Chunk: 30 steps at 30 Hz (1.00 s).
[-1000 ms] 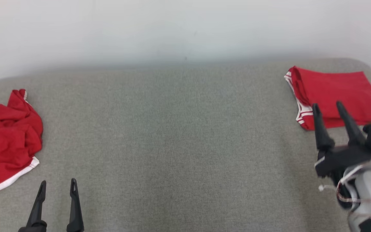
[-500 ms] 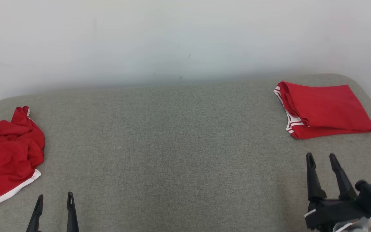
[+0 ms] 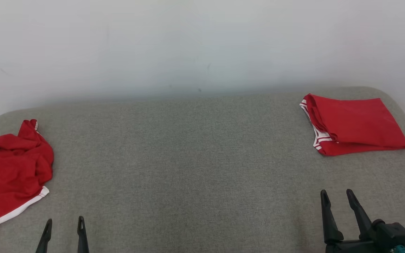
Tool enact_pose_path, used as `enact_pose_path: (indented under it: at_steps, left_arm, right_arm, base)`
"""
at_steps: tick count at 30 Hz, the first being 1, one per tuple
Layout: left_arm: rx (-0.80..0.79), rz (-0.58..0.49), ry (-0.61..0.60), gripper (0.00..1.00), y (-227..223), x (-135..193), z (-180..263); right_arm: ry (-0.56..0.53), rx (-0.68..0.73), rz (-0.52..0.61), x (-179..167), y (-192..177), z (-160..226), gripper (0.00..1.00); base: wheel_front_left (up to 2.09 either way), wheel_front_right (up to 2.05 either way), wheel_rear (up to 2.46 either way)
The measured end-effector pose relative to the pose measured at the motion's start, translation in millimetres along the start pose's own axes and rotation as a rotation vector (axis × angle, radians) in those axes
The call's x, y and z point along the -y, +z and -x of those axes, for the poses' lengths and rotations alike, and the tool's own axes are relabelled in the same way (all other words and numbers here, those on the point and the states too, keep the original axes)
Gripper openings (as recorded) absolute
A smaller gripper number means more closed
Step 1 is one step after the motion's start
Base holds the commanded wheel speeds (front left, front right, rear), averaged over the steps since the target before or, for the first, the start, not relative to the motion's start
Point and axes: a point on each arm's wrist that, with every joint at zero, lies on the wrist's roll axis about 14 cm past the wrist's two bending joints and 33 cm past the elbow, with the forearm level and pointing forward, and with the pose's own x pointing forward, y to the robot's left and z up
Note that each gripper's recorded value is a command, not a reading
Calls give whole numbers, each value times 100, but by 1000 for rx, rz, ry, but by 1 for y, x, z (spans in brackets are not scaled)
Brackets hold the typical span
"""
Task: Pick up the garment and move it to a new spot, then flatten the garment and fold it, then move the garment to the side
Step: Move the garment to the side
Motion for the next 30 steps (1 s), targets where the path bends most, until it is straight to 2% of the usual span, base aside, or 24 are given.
enact_pose_path:
  at_steps: [10, 30]
  left_arm:
    - [-25, -24, -8, 100, -7, -3, 9]
    - [-35, -34, -16, 100, -10, -5, 15]
  right_arm:
    - [35, -5, 14, -17, -4, 1, 100]
    - [55, -11, 22, -28, -7, 1, 100]
  base:
    - [0, 0, 0]
    - [0, 0, 0]
